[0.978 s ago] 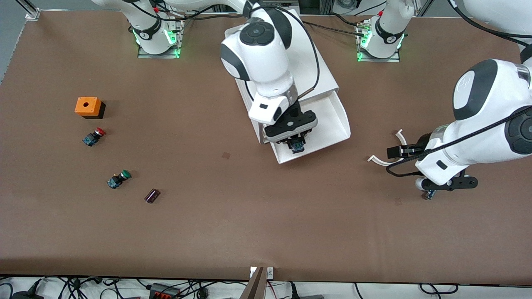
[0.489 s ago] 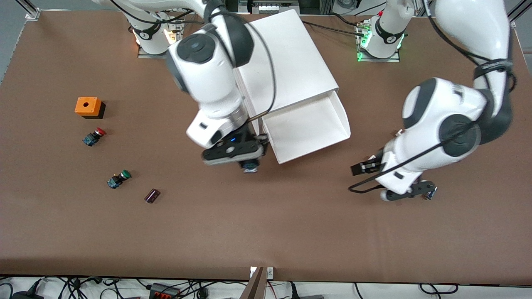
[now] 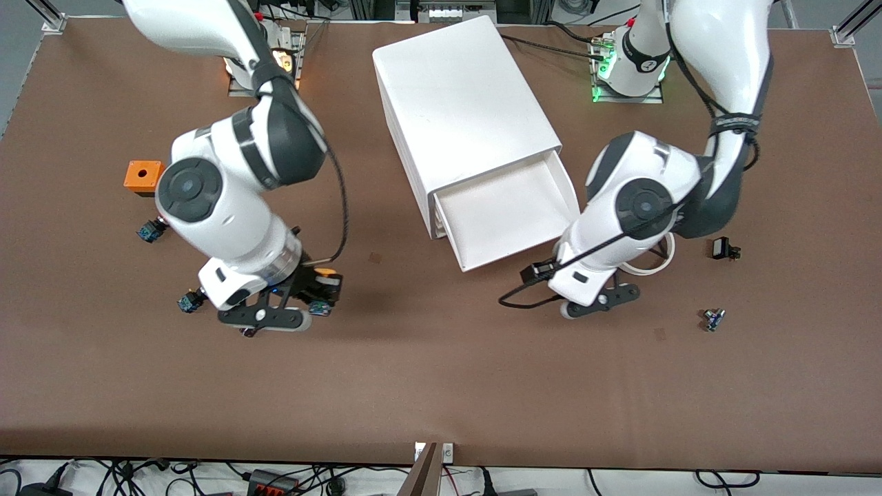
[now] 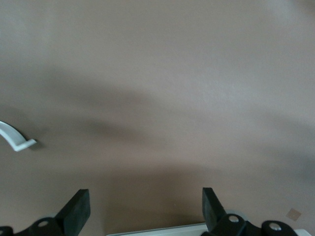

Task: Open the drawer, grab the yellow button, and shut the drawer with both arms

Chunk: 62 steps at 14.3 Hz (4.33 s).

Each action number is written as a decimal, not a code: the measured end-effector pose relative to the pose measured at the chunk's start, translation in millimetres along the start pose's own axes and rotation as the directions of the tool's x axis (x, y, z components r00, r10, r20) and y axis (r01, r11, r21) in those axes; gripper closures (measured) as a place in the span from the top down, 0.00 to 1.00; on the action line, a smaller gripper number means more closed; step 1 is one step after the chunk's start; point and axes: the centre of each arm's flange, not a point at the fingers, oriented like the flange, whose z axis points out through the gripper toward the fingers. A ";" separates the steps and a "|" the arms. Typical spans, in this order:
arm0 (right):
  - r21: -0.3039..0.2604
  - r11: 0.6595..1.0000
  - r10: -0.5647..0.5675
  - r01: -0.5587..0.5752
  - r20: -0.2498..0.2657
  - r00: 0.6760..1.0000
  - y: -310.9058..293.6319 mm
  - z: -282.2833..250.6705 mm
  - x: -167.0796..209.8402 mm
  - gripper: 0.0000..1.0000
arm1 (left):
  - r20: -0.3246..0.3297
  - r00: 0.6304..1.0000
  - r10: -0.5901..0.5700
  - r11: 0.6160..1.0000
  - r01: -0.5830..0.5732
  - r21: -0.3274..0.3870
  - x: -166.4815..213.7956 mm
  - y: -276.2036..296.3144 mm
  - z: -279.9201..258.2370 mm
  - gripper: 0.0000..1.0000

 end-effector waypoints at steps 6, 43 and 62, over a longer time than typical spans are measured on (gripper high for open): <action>-0.045 0.991 -0.119 0.127 0.149 0.982 61.1 75.6 -4.1 0.41 | -0.028 1.000 -0.012 0.998 0.014 0.068 -38.1 27.0 24.3 1.00; -0.018 0.964 -0.261 0.267 0.148 0.954 141.6 84.8 -16.3 1.00 | 0.035 0.848 0.529 0.841 -0.530 0.107 19.2 -267.4 -224.5 1.00; -0.065 0.998 -0.023 0.024 0.028 0.999 287.3 -167.1 -5.3 1.00 | 0.009 0.871 0.492 0.869 -0.491 0.064 -17.8 -293.9 -212.6 1.00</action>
